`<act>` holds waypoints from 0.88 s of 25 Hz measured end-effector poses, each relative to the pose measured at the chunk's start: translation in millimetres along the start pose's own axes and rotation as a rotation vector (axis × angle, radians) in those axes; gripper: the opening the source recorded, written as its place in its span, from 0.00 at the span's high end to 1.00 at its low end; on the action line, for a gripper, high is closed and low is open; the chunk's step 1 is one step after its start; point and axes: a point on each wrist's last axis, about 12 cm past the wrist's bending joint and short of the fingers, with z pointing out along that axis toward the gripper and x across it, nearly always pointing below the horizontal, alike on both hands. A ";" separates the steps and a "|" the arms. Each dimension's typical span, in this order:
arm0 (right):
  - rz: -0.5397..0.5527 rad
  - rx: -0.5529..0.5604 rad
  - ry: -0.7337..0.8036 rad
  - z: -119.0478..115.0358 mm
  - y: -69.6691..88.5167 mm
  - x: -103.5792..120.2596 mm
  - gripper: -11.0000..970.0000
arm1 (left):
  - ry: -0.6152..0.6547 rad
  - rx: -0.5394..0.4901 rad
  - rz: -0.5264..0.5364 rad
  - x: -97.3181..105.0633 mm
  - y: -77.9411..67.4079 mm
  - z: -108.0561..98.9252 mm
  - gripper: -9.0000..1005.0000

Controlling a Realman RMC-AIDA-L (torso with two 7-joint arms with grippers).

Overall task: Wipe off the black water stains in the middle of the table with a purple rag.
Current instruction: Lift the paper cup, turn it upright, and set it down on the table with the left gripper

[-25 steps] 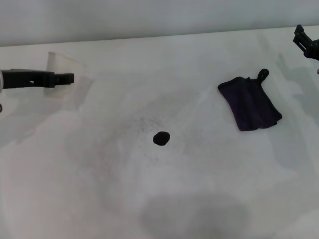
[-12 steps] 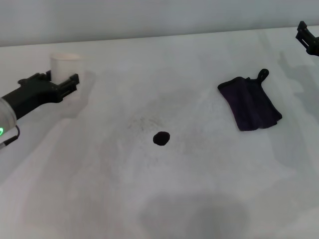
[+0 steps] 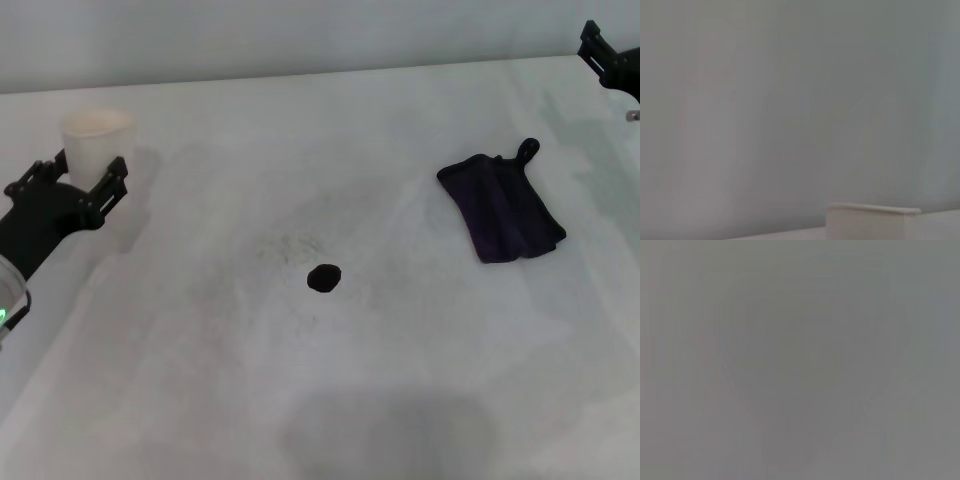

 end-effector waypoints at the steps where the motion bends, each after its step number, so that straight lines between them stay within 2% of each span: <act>1: -0.002 -0.002 -0.003 1.6 0.5 -1.5 0.10 | 0.003 -0.007 -0.003 2.2 -0.1 -1.4 0.32; 12: -0.006 -0.005 -0.006 6.6 3.4 -4.6 0.10 | 0.062 -0.034 -0.031 19.1 -1.0 -12.4 0.31; 22: 0.004 -0.010 0.002 5.2 6.5 -1.6 0.10 | 0.086 -0.042 -0.037 27.5 -1.3 -20.3 0.25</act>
